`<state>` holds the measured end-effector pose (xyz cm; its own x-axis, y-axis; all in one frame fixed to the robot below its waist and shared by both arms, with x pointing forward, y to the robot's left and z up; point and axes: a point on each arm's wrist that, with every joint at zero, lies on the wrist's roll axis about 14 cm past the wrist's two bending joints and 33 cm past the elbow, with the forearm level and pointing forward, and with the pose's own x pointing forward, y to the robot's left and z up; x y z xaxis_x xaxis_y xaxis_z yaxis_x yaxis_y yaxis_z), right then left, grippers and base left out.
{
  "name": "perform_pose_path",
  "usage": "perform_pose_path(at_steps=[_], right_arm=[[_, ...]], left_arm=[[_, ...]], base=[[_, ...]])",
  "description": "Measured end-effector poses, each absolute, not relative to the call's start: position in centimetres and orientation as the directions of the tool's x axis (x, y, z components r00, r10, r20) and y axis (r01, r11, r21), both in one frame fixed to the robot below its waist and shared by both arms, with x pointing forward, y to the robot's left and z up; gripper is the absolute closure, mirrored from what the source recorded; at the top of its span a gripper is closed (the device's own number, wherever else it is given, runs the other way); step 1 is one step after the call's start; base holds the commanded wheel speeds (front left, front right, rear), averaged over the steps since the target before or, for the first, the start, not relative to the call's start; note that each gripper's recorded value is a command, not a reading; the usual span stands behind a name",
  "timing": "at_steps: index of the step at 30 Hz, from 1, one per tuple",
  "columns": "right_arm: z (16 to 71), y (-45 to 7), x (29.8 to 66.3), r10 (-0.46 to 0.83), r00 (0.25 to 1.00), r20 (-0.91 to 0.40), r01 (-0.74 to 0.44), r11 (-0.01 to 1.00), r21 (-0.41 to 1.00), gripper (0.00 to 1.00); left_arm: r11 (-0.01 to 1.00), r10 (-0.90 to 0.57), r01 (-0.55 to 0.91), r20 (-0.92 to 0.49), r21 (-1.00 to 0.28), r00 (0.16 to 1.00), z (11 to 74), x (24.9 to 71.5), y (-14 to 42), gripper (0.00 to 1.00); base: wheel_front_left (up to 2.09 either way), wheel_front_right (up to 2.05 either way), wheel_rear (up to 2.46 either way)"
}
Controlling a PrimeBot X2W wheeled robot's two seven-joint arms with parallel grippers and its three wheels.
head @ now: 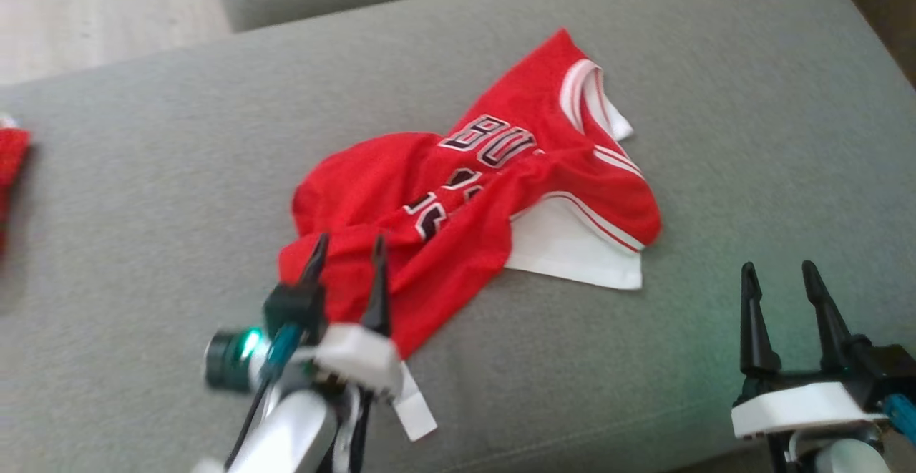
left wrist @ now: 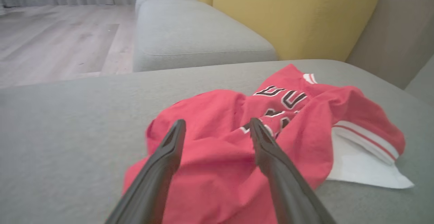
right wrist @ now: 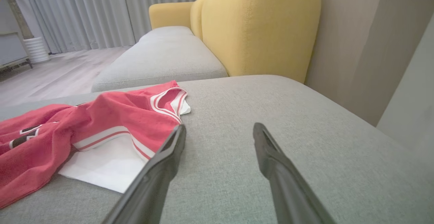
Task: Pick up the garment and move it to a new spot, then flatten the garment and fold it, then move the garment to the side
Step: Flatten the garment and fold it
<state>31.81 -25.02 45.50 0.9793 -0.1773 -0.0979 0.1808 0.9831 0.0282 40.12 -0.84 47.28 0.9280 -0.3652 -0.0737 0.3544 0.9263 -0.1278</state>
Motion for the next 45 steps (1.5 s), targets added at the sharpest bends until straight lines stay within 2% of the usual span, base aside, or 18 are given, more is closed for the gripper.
perform_pose_path(at_steps=[9,17,24,31,45], right_arm=[[45.8,-22.5,32.8,-0.084,0.993,-0.08,0.087,0.996,0.03,0.0],[45.1,-20.4,33.0,-0.018,0.995,-0.1,0.023,0.999,0.045,0.0],[43.7,-19.7,31.5,0.001,0.99,-0.144,0.007,0.999,0.053,0.0],[43.8,-18.5,31.7,0.039,0.99,-0.139,-0.031,0.998,0.058,0.0],[43.8,-17.9,31.7,0.056,0.989,-0.138,-0.048,0.997,0.06,0.0]], left_arm=[[0.987,-0.151,0.141,-0.147,-0.075,0.978,44.8,35.0,7.7,0.0],[0.996,-0.074,0.068,-0.113,-0.062,0.991,45.6,32.7,11.7,0.0],[0.995,-0.062,0.053,-0.109,-0.082,0.992,45.5,31.1,12.7,0.0],[0.996,-0.033,0.027,-0.072,-0.084,0.997,46.4,31.2,14.1,0.0],[0.996,-0.024,0.016,-0.089,-0.09,0.996,45.7,30.7,14.5,0.0]], base=[[0.0,0.0,0.0],[0.0,0.0,0.0],[0.0,0.0,0.0],[0.0,0.0,0.0],[0.0,0.0,0.0]])
